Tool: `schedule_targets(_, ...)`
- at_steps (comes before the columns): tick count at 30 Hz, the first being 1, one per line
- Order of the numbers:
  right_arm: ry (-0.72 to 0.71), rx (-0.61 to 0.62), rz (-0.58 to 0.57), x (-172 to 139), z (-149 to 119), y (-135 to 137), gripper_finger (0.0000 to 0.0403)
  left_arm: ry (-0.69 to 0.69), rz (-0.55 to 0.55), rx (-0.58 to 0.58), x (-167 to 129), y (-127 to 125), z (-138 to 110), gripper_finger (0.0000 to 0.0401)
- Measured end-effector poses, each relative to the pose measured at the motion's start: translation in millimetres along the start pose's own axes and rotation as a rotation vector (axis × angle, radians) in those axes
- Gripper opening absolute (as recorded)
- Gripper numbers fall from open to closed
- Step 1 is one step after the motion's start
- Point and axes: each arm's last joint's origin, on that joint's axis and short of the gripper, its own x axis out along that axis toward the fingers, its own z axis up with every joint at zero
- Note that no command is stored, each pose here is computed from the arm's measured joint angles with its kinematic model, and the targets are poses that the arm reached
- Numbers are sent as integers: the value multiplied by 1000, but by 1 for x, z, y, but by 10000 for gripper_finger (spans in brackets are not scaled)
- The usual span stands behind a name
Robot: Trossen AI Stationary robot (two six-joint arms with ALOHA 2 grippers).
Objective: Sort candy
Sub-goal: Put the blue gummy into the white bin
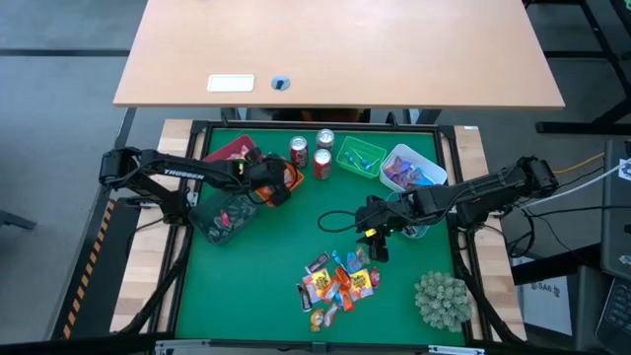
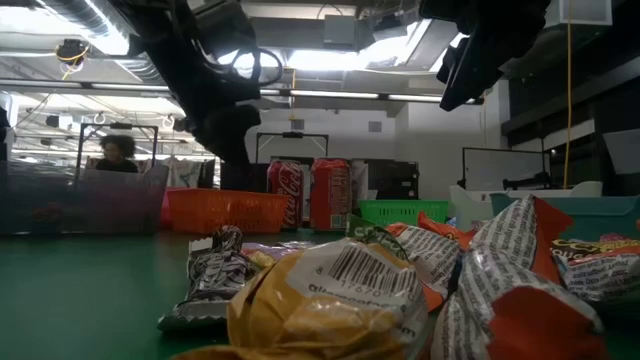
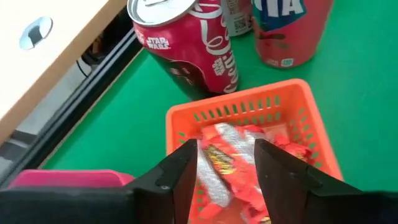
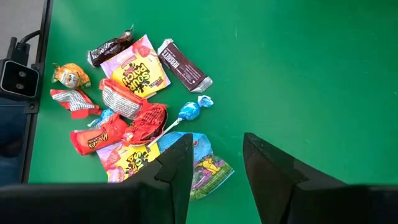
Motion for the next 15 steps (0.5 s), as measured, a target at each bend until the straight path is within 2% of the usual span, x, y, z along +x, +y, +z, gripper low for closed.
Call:
schedule_targets(5,0,0,0,0,0,0,138,-33,-24,-42,-3,-6,2,151)
schedule_targets(10,1,0,0,0,0,0,138,-139,-81,-48,-9,-17,10,151)
schedule_targets(15,9,4,22,0,0,1,138,-297,-271,-10,-24,-34,24,151)
